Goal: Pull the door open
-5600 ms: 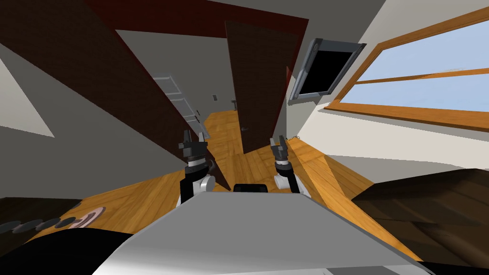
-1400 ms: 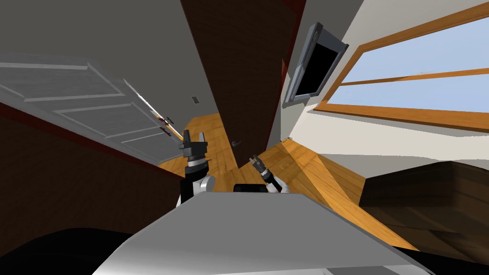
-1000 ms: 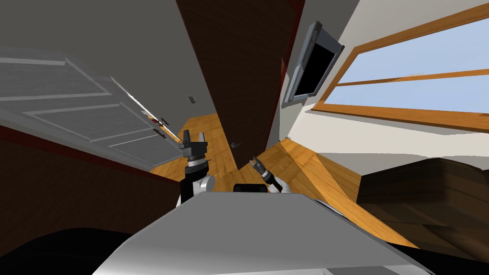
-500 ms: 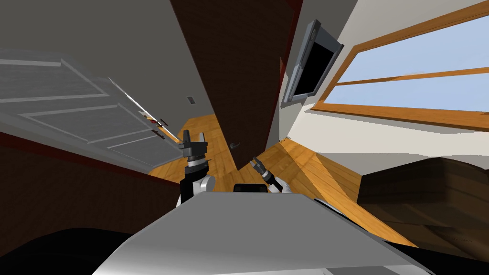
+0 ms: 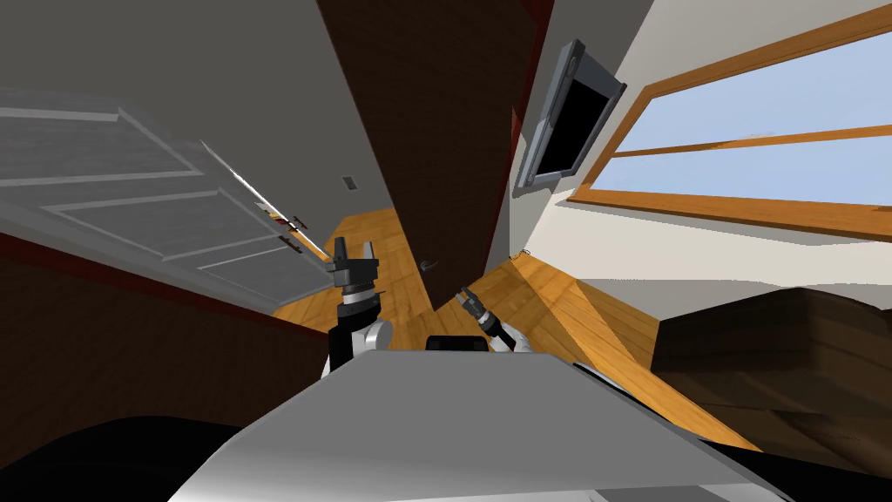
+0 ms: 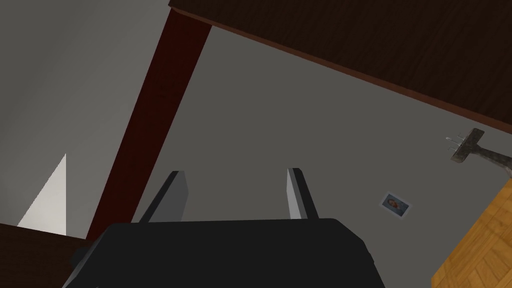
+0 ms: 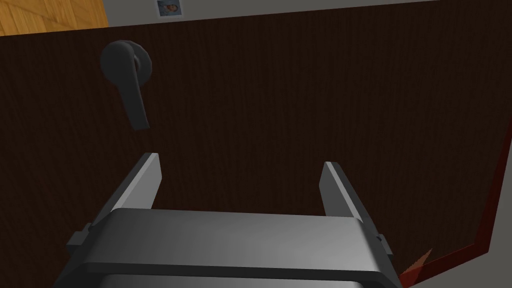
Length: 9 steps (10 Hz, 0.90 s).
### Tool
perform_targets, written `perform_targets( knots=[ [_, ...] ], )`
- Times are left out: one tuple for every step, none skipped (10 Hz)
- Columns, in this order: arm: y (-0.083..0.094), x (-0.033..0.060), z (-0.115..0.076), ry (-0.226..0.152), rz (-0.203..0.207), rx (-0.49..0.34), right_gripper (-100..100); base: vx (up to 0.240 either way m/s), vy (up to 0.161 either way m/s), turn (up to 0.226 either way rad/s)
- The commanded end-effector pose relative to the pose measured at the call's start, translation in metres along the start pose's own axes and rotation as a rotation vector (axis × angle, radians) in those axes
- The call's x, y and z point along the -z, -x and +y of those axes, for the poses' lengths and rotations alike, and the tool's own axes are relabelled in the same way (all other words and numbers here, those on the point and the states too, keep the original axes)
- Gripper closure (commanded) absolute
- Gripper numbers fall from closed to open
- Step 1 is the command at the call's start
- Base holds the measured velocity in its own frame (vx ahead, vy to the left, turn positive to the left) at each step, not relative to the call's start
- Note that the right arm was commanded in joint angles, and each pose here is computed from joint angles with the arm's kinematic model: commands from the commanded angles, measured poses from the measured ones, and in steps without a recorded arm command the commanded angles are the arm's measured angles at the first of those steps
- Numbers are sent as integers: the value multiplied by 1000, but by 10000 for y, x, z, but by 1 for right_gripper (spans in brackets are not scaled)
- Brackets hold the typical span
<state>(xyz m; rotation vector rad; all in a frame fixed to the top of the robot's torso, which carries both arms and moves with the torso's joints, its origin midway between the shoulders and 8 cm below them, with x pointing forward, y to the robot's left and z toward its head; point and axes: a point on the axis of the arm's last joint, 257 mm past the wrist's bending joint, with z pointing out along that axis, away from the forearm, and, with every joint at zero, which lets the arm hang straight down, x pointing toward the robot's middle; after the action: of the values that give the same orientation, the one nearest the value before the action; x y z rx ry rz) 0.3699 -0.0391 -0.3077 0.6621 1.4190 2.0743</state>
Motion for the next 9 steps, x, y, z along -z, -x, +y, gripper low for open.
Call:
perform_targets(
  knots=[
    [40, -38, -72, -21, -19, 16, -100, -59, -41, 265],
    [62, -63, -118, -35, -31, 25, -100, -85, -104, 236],
    [88, -91, -173, -51, -44, 36, -100, -84, -103, 174],
    [102, -106, -205, -61, -52, 41, -100, -54, -81, 103],
    [131, -138, -271, -81, -68, 53, -100, -28, -49, 101],
    [160, -169, -342, -103, -85, 65, -100, -22, -26, 112],
    [174, -185, -379, -115, -94, 71, -100, -15, -13, 57],
    [201, -216, -455, -139, -110, 83, -100, -8, -4, 47],
    [213, -231, -493, -151, -119, 88, -100, -3, 0, 23]
  ],
)
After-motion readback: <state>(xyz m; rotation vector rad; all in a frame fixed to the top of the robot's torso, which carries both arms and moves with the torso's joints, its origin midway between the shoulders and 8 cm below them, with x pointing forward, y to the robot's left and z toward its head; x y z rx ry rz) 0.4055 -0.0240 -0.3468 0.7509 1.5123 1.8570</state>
